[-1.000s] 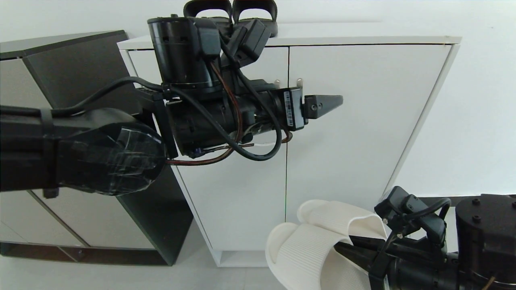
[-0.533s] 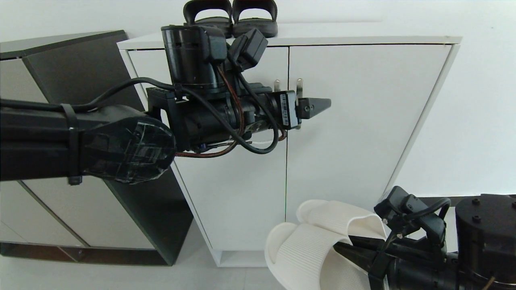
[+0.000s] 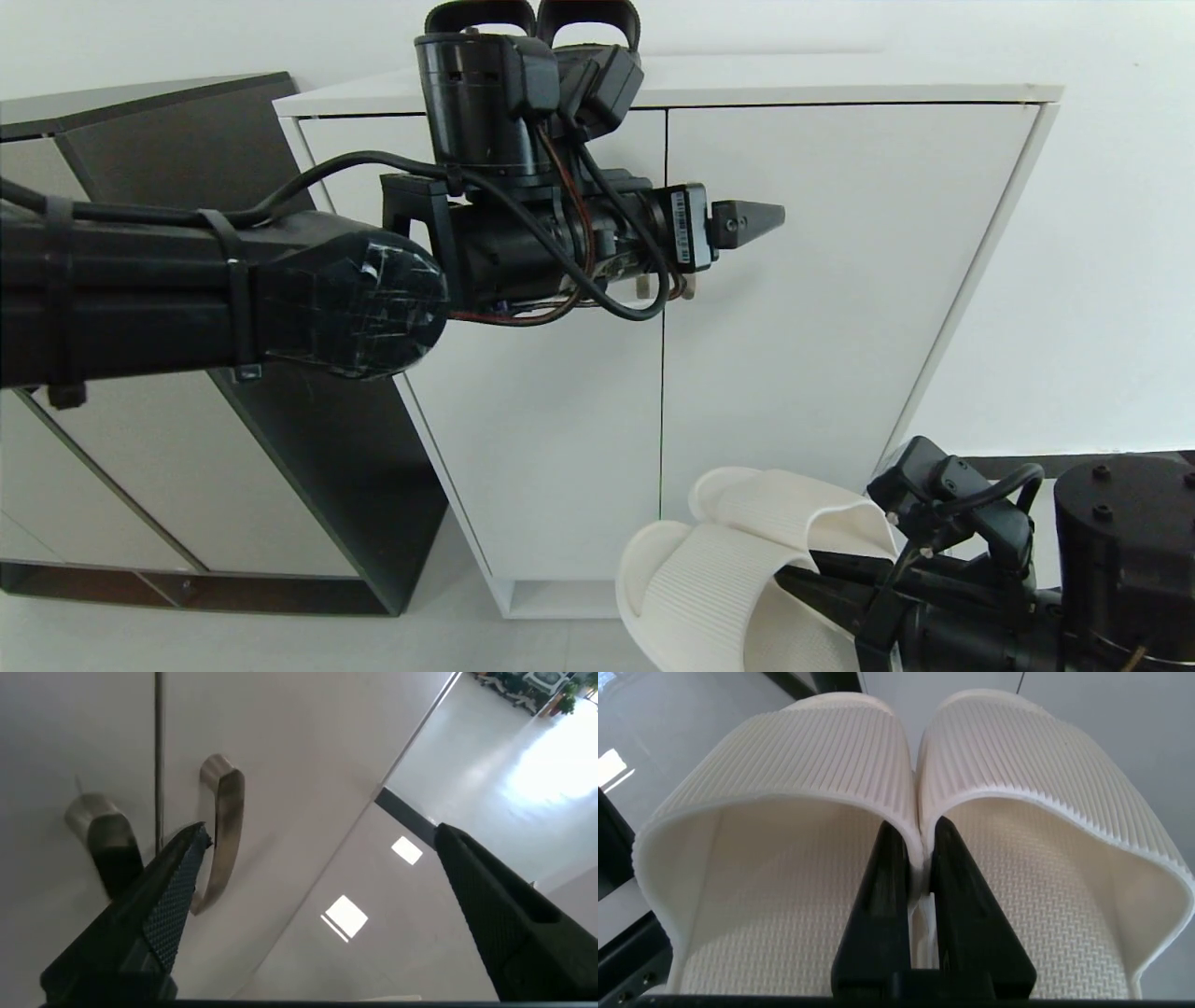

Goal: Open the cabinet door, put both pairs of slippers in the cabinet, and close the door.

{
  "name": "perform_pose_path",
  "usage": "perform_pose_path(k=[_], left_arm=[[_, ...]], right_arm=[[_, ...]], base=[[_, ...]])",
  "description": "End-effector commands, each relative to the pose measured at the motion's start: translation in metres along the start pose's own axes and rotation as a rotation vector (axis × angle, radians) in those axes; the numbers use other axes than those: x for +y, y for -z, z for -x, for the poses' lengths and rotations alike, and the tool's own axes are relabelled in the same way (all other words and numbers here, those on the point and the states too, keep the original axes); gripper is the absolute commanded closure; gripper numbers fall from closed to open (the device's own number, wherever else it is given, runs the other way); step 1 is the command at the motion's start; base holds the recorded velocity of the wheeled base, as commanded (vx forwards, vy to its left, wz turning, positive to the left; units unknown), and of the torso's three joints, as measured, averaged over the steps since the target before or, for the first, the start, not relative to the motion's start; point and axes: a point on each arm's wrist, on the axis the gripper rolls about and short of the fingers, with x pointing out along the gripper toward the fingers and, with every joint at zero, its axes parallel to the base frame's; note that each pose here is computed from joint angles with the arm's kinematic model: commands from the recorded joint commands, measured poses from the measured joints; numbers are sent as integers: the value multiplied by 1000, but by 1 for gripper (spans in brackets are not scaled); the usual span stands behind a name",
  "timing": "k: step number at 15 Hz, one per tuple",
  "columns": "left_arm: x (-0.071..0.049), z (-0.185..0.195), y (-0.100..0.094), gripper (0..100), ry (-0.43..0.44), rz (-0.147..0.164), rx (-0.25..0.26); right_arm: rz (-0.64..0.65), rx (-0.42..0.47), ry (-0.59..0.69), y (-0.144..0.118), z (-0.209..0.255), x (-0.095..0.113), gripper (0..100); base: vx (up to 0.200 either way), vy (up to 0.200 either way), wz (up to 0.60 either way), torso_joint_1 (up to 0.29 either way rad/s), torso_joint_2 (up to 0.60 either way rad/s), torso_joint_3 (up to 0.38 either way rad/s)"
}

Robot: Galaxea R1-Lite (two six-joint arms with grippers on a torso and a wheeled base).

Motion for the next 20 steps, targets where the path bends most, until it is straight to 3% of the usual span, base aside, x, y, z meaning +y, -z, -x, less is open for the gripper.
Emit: perform_pose_path(k=[1, 5, 6, 12, 14, 17, 20], left_arm=[[3, -8, 5, 0, -4, 5, 20], [3, -10, 4, 0, -3, 5, 18], [3, -10, 4, 100, -1, 6, 17], [-2, -1, 4, 100, 18, 10, 27], [-16, 11, 11, 100, 44, 39, 48], [-24, 31, 9, 100, 59, 32, 15], [-32, 58, 7, 100, 65, 31, 16]], right_arm=[[1, -5, 0, -1, 0, 0, 100], [1, -2, 1, 0, 0, 0, 100], [1, 0, 0, 0, 0, 0, 100], [0, -1, -49, 2, 6, 1, 100], [2, -4, -140, 5, 15, 2, 100], [4, 4, -186, 8, 18, 3, 100], [4, 8, -192, 9, 18, 3, 100]], base=[[0, 0, 0, 0, 0, 0], [0, 0, 0, 0, 0, 0], [0, 0, 0, 0, 0, 0], [0, 0, 0, 0, 0, 0], [0, 0, 0, 0, 0, 0], [0, 0, 0, 0, 0, 0], [0, 0, 0, 0, 0, 0]])
